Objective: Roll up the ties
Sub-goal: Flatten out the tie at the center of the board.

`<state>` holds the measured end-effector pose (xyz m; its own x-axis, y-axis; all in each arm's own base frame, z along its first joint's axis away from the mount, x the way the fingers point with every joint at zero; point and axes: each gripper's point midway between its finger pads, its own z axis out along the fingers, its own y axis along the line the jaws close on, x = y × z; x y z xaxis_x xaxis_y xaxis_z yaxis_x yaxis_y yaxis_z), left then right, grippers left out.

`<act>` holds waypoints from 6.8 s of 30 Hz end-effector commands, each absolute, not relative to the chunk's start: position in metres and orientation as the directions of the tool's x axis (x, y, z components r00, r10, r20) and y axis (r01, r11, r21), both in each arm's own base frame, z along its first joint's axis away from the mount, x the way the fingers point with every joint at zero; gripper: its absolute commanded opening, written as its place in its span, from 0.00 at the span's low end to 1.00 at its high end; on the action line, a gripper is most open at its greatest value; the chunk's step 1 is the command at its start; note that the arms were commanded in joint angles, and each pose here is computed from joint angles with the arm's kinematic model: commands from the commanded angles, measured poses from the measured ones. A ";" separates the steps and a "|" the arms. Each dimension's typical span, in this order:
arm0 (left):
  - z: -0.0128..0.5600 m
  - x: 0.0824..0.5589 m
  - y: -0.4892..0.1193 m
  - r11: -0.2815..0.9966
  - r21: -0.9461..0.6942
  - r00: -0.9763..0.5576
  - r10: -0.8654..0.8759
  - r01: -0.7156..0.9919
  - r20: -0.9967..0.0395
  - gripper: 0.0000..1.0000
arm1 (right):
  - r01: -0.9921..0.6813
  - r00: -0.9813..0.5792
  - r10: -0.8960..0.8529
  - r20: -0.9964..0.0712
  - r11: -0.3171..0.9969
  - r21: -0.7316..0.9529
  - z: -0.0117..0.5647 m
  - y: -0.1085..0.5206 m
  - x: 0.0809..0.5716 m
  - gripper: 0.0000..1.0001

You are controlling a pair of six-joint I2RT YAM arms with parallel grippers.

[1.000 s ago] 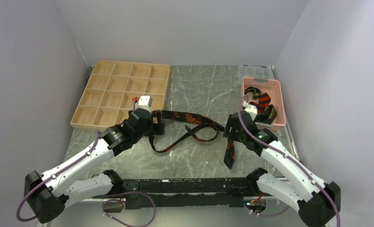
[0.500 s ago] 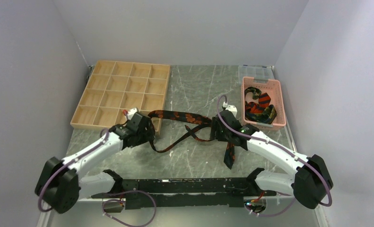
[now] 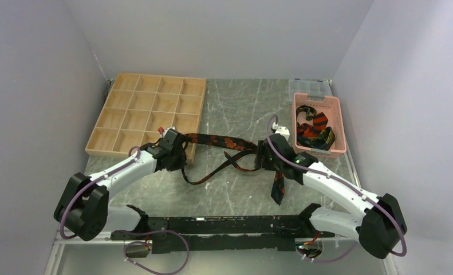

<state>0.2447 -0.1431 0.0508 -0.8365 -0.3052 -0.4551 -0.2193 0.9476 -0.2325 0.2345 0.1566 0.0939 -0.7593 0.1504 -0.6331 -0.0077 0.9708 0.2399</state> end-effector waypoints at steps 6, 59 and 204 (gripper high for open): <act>0.130 0.240 -0.109 0.977 0.004 -0.759 -0.164 -0.215 -0.630 0.03 | 0.084 -0.731 0.195 -0.654 0.977 0.198 0.094 0.130 0.232 0.83; 0.208 0.326 -0.110 0.983 0.005 -0.668 -0.122 -0.186 -0.734 0.21 | 0.118 -0.887 0.210 -0.412 0.964 0.236 0.052 0.167 0.218 0.45; 0.170 0.194 -0.062 0.831 -0.378 -0.689 -0.552 -0.408 -0.469 0.93 | 0.165 -0.875 0.330 -0.355 0.892 0.422 0.008 0.184 0.247 0.65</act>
